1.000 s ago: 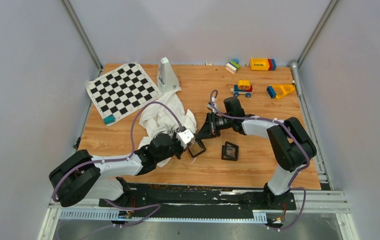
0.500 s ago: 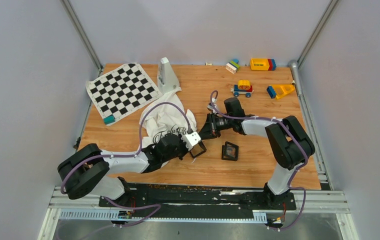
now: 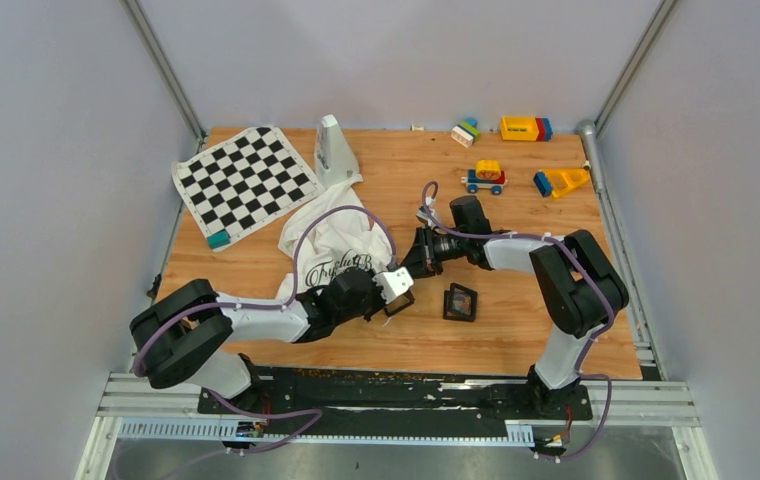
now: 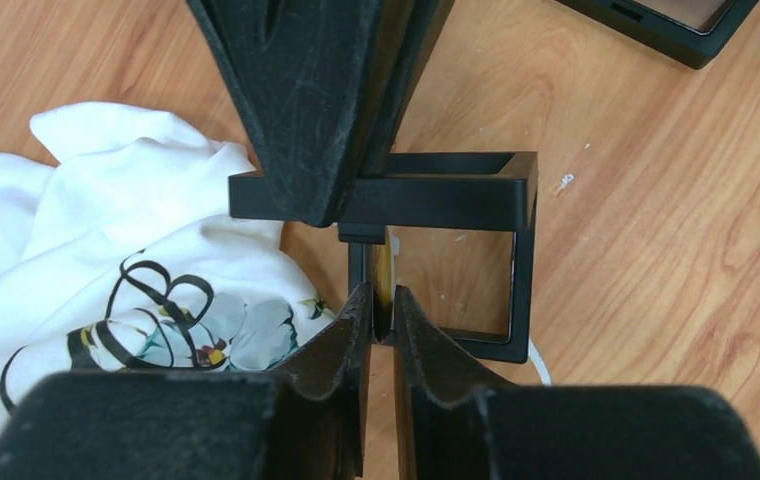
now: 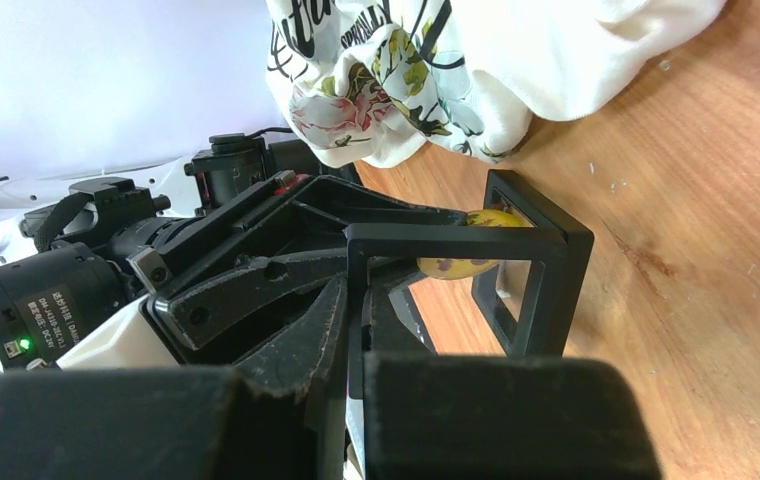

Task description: Remove the brooch from the garment

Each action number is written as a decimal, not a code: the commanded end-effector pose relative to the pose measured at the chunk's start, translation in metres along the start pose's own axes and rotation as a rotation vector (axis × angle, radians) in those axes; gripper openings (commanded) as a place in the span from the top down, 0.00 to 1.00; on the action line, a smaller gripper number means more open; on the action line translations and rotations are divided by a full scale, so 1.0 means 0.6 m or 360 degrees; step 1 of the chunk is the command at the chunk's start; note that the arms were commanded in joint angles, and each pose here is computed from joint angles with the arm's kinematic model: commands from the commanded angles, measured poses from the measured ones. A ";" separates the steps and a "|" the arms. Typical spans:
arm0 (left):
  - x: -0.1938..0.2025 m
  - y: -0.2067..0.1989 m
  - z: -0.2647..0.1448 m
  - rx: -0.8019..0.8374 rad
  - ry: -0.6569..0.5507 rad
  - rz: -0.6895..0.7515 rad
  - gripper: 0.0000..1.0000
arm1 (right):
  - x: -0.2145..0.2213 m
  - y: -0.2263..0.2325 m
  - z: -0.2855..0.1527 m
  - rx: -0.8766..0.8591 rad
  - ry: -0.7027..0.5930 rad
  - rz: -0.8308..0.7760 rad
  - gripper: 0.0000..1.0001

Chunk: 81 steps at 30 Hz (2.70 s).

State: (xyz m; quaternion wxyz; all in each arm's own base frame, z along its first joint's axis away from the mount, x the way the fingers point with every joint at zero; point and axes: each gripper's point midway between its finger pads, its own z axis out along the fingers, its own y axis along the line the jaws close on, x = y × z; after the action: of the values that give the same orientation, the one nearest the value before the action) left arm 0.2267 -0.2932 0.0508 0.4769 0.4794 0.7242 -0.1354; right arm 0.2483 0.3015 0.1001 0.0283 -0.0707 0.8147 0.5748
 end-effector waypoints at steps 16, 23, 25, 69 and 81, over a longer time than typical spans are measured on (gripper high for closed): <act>-0.038 -0.051 0.004 0.0238 -0.0079 -0.0060 0.54 | -0.020 -0.025 -0.016 0.0038 -0.0076 0.0013 1.00; -0.057 -0.047 -0.014 0.0229 -0.0150 -0.0129 0.49 | -0.033 -0.034 -0.035 0.0097 -0.0134 0.0018 1.00; -0.059 -0.035 -0.022 0.0170 -0.0119 -0.0172 0.50 | -0.040 -0.039 -0.044 0.0149 -0.0172 0.0012 1.00; -0.054 0.103 -0.118 -0.0225 -0.0165 -0.0730 0.50 | -0.172 -0.079 -0.228 0.1252 -0.0773 -0.0096 0.49; -0.077 0.191 -0.208 -0.0498 -0.0275 -0.0959 0.54 | -0.167 -0.020 -0.362 0.1430 -0.1512 -0.0312 0.44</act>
State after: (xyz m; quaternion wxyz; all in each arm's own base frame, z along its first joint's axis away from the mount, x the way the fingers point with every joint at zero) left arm 0.2481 -0.2007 0.1447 0.5148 0.2129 0.8056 -0.2015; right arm 0.3438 0.1353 0.1649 0.3862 0.0793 0.8975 0.1977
